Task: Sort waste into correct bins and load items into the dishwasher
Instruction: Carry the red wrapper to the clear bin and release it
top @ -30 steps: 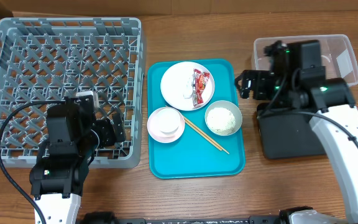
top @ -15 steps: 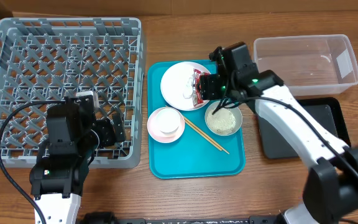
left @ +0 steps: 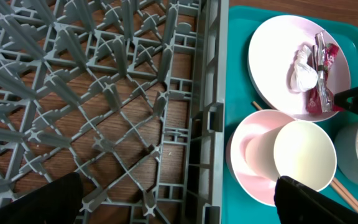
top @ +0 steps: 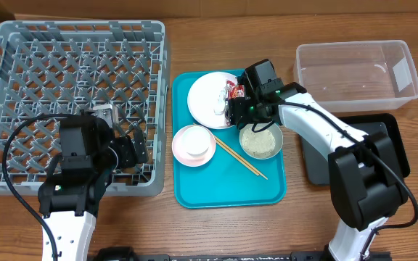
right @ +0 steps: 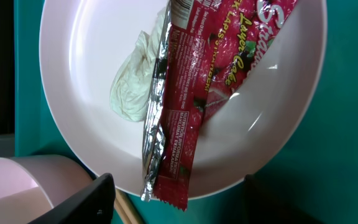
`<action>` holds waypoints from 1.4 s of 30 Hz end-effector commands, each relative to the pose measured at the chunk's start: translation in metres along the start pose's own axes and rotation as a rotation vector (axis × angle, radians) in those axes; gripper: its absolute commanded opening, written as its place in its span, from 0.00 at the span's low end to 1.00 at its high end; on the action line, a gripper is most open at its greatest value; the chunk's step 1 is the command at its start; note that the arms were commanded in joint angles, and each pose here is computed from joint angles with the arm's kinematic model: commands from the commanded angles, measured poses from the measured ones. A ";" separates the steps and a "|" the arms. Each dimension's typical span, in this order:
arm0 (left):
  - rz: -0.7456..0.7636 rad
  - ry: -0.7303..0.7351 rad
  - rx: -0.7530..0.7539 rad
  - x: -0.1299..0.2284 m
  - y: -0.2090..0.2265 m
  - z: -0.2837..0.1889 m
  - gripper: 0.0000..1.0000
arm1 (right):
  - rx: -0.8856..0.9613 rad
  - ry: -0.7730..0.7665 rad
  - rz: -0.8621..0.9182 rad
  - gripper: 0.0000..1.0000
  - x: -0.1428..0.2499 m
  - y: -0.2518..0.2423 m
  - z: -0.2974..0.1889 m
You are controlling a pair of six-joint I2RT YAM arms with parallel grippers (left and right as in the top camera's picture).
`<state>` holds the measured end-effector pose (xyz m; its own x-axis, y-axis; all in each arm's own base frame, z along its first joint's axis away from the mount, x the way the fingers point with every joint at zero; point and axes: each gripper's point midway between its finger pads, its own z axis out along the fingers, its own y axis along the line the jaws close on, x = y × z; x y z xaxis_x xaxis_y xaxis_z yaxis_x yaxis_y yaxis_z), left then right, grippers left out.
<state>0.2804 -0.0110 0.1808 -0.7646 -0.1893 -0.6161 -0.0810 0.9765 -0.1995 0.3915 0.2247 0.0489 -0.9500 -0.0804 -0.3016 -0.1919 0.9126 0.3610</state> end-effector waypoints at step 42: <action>0.006 -0.029 0.020 -0.011 -0.006 -0.005 1.00 | 0.251 -0.374 0.312 0.06 -0.113 -0.165 -0.175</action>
<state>0.2813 -0.0110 0.1814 -0.7622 -0.1892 -0.6191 -0.0803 0.9766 -0.1996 0.4828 0.0428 0.1716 -0.8187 0.2699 -0.5069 0.1371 0.9490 0.2839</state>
